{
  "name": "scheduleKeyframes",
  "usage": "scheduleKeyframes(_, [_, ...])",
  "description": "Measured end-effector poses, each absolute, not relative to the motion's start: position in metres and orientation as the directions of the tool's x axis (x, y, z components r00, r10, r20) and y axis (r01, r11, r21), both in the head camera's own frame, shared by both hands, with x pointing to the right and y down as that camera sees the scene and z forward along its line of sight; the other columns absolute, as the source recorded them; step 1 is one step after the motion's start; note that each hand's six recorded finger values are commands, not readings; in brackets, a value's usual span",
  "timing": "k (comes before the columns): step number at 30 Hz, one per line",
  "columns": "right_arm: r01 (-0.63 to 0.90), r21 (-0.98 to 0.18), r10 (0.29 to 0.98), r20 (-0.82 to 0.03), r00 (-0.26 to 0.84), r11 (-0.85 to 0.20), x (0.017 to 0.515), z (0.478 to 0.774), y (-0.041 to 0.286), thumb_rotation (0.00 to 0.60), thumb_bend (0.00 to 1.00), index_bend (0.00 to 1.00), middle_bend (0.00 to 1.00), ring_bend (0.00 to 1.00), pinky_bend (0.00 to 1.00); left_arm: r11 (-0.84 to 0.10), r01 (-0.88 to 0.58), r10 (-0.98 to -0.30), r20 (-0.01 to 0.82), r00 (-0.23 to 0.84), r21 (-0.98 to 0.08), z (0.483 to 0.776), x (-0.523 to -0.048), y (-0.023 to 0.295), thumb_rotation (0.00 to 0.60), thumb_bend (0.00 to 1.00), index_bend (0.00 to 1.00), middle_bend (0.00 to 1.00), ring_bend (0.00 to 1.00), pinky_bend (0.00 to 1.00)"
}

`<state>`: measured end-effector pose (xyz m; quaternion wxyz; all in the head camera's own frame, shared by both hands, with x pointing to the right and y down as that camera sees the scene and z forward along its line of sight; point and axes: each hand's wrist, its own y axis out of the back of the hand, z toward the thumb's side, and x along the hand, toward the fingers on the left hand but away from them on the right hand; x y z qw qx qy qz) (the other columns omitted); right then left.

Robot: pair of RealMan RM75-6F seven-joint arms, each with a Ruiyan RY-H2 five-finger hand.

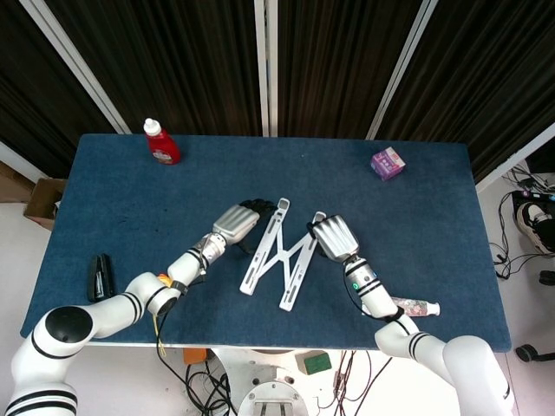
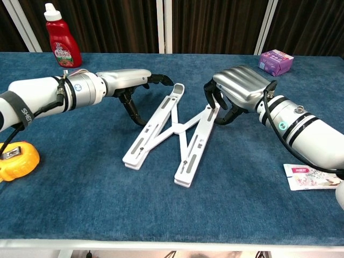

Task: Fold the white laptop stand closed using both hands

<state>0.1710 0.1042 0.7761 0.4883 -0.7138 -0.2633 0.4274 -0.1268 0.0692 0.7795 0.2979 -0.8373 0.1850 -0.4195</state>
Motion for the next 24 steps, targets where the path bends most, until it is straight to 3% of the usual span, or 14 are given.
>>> scheduleKeyframes(6, [-0.029, -0.926, 0.787, -0.337, 0.516, -0.377, 0.164, 0.774, 0.106, 0.600, 0.00, 0.65, 0.72, 0.71, 0.82, -0.762, -0.084, -0.556, 0.583, 0.593, -0.642, 0.774, -0.127, 0.071, 0.600, 0.00, 0.09, 0.06, 0.04, 0.14])
scheduleKeyframes(8, [-0.030, -0.926, 0.779, -0.333, 0.532, -0.376, 0.163, 0.772, 0.108, 0.600, 0.00, 0.58, 0.67, 0.67, 0.78, -0.748, -0.088, -0.571, 0.572, 0.589, -0.657, 0.771, -0.132, 0.067, 0.600, 0.00, 0.09, 0.06, 0.04, 0.14])
scheduleKeyframes(12, [-0.035, -0.921, 0.738, -0.333, 0.587, -0.388, 0.160, 0.760, 0.112, 0.600, 0.00, 0.33, 0.50, 0.50, 0.60, -0.697, -0.123, -0.632, 0.524, 0.570, -0.706, 0.756, -0.155, 0.056, 0.600, 0.00, 0.09, 0.06, 0.04, 0.13])
scheduleKeyframes(15, [-0.049, -0.908, 0.693, -0.352, 0.629, -0.417, 0.156, 0.748, 0.114, 0.600, 0.00, 0.11, 0.32, 0.27, 0.33, -0.661, -0.158, -0.673, 0.487, 0.556, -0.733, 0.739, -0.175, 0.053, 0.600, 0.00, 0.09, 0.06, 0.04, 0.13])
scheduleKeyframes(17, [-0.071, -0.893, 0.654, -0.377, 0.655, -0.444, 0.150, 0.741, 0.117, 0.600, 0.00, 0.03, 0.22, 0.15, 0.19, -0.644, -0.173, -0.693, 0.473, 0.545, -0.745, 0.729, -0.189, 0.055, 0.600, 0.00, 0.09, 0.06, 0.04, 0.13])
scheduleKeyframes(20, [-0.151, -0.862, 0.566, -0.440, 0.697, -0.484, 0.135, 0.732, 0.123, 0.600, 0.00, 0.00, 0.14, 0.05, 0.10, -0.629, -0.181, -0.714, 0.470, 0.519, -0.756, 0.715, -0.214, 0.061, 0.600, 0.00, 0.09, 0.06, 0.04, 0.13])
scheduleKeyframes(24, [-0.322, -0.812, 0.440, -0.547, 0.713, -0.487, 0.119, 0.732, 0.127, 0.600, 0.00, 0.00, 0.12, 0.02, 0.07, -0.613, -0.191, -0.741, 0.474, 0.476, -0.766, 0.700, -0.245, 0.072, 0.600, 0.00, 0.09, 0.06, 0.04, 0.13])
